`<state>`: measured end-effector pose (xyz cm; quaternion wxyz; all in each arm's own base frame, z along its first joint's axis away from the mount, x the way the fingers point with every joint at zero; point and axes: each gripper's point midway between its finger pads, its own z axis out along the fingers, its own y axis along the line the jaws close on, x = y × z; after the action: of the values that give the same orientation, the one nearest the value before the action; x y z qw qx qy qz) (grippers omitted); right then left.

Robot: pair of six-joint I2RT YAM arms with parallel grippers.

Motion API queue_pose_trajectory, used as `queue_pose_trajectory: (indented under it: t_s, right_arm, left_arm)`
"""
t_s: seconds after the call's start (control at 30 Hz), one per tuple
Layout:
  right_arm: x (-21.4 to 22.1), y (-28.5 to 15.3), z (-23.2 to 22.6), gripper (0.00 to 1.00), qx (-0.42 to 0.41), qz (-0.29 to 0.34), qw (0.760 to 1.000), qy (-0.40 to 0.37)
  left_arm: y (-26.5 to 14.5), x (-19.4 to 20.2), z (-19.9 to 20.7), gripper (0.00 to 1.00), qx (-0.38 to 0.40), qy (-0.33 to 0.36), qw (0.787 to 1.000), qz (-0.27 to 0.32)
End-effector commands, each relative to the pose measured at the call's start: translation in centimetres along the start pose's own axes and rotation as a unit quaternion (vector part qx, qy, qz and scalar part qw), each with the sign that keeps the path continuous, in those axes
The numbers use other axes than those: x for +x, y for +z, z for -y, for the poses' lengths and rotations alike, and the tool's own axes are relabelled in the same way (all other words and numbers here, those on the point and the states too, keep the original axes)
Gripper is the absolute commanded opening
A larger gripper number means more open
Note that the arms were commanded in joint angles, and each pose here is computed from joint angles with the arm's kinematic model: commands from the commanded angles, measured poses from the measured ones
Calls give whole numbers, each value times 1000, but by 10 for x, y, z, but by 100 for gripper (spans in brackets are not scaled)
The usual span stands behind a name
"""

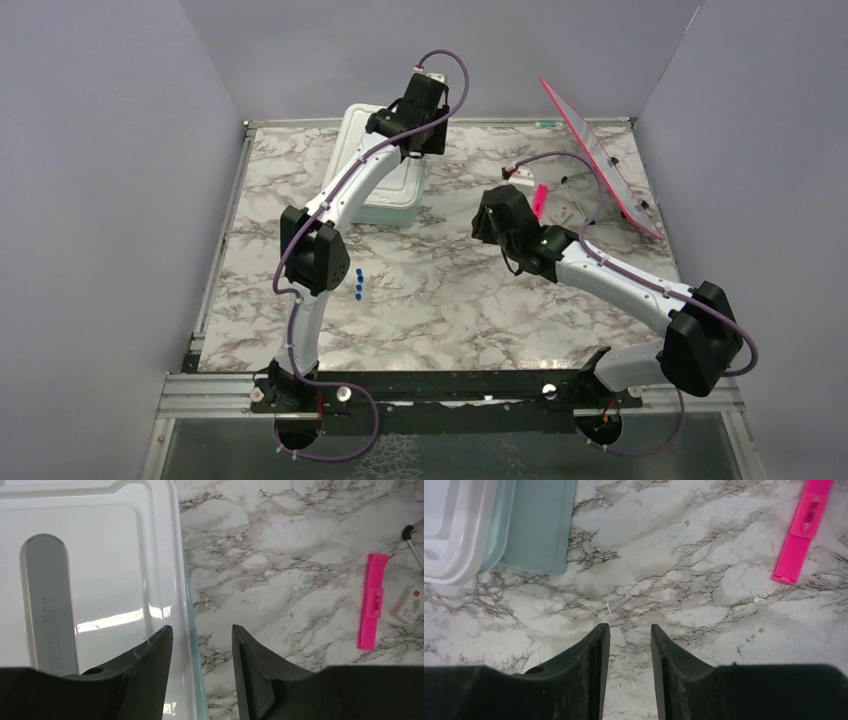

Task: Organize the chemistry lab equipment

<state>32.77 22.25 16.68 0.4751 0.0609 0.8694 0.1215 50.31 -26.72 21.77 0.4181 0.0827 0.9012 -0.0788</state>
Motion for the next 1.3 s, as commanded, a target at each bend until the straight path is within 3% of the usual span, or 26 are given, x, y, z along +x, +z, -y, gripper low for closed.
queue_pose_trajectory:
  t_s: [0.0,0.27,0.53,0.9,1.27]
  right_arm:
    - [-15,-1,-25,41,-46,4,999,-9]
    - [-32,1,-65,49,-115,-2,993,-39]
    - [-38,18,-126,55,-186,-64,979,-55]
    - [-26,73,-134,61,-107,-119,984,-79]
    - [-21,97,-106,54,-15,-104,991,-80]
  left_arm:
    - [-46,-53,12,51,69,-19,995,63]
    - [-87,-71,-23,56,78,-46,992,92]
    - [-101,-32,-110,64,45,-82,993,77]
    - [-90,48,-191,66,10,-157,987,41]
    - [-77,65,-193,61,21,-170,985,19]
